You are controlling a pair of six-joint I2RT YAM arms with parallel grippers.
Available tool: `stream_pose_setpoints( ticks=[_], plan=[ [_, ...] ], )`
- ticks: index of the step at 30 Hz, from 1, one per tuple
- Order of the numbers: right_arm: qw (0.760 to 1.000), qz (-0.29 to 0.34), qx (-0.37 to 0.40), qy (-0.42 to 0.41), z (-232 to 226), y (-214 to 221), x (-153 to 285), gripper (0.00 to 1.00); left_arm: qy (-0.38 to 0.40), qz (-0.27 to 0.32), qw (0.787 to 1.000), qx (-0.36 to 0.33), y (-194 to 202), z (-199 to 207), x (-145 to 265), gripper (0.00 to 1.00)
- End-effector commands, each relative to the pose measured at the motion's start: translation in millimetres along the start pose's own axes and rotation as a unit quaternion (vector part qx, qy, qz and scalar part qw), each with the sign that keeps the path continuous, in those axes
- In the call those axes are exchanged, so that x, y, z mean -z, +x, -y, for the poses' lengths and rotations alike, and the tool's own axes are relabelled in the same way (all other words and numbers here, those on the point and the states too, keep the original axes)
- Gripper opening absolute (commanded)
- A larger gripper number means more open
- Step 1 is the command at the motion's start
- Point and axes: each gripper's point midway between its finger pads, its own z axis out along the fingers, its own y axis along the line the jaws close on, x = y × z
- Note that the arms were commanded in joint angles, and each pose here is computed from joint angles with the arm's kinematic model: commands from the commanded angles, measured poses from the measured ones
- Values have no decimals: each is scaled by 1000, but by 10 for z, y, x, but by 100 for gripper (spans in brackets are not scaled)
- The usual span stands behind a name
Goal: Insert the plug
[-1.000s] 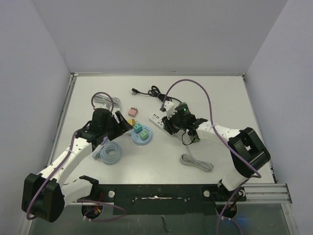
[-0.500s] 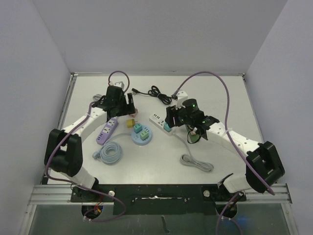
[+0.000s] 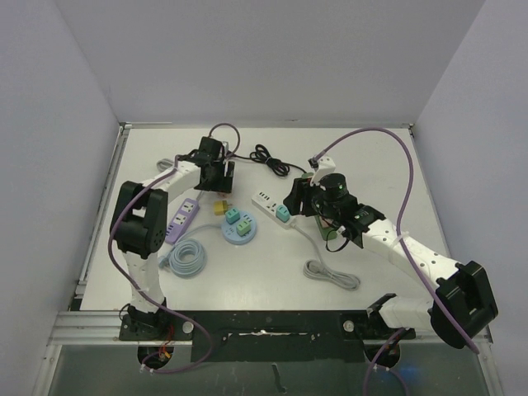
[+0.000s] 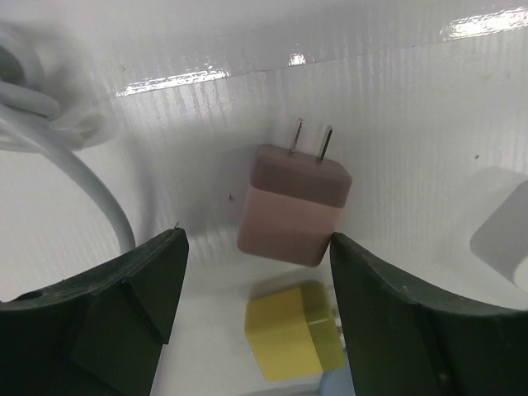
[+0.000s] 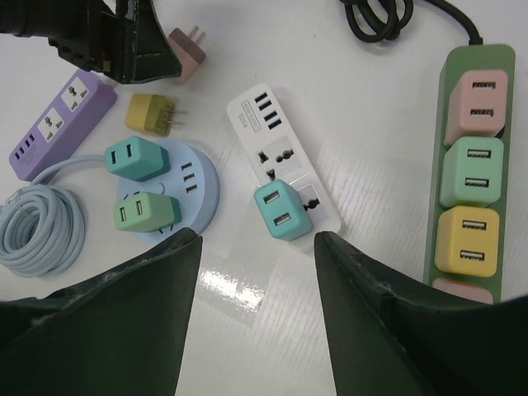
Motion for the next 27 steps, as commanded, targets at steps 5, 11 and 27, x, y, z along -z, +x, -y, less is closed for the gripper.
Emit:
stream_pose_setpoints(
  ticks=[5, 11, 27],
  plan=[
    [1000, 14, -24, 7, -62, -118, 8, 52, 11, 6, 1000, -29, -114, 24, -106, 59],
    [1000, 11, -26, 7, -71, -96, 21, 51, 11, 24, 999, -41, -179, 22, -131, 57],
    [999, 20, -32, 2, -79, -86, 84, 51, 39, 32, 997, -55, -396, 121, -151, 35]
  ],
)
